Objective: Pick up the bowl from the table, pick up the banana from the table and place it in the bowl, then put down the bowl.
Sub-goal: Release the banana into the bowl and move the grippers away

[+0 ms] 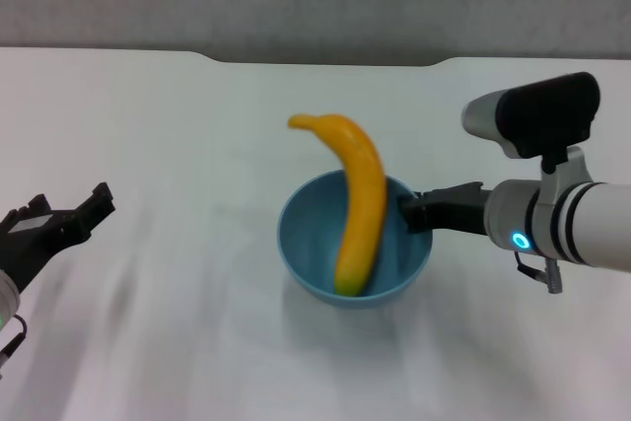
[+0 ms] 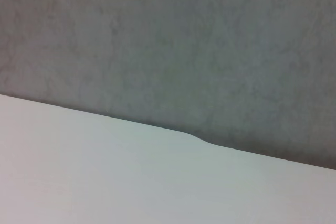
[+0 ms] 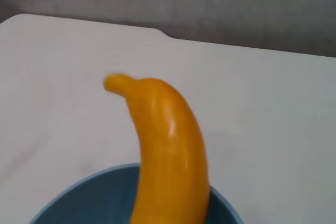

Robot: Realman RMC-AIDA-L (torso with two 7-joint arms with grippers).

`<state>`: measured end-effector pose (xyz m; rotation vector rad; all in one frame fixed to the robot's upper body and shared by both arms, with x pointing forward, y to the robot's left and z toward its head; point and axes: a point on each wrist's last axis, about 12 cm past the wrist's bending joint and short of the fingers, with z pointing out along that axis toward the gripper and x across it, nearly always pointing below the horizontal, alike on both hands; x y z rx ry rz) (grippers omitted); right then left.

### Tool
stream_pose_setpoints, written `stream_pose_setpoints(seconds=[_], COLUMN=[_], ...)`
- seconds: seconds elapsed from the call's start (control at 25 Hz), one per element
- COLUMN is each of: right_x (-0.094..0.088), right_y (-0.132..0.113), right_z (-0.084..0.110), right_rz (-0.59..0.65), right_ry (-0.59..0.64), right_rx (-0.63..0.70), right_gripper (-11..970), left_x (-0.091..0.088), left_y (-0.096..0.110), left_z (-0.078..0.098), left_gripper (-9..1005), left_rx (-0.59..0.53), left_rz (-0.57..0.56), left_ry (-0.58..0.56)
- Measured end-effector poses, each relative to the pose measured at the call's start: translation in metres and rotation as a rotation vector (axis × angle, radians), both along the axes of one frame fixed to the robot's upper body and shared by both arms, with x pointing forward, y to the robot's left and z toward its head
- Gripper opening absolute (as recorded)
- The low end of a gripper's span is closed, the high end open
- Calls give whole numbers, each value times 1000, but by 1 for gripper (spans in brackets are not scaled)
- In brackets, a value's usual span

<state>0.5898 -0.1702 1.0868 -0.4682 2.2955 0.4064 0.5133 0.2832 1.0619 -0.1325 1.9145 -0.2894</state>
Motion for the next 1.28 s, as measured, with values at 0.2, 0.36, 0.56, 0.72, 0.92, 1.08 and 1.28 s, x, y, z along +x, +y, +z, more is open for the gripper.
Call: stream_pose_setpoints(seconds=[0.2,0.36,0.56,0.72,0.92,1.08,1.28], right_x=[-1,-2,-4,-4,-3,-3,-3], right_y=[-14,-16,-18,-20,-21,-24,-26], right_z=[-15,-21,-26,-25,-26,-26,-26], right_rz=[-47,-58,-74,-83,-89,-101,-119], right_ry=[36,42,52,53,55,57,49], right_rx=[-18,-18,-7,2,2,8,26], right_gripper=[43,43,43,44,75,100,172], left_x=[0,1,2,1,1,1,0], left_y=[1,1,1,1,2,2,3], left_z=[-3,-4,-4,-5,-5,-5,-6], left_gripper=[884,884,885,885,885,886,886], left_rx=[11,21,23,24,24,24,24], left_rz=[7,7,7,7,8,10,12], left_ry=[15,24,26,27,29,30,31])
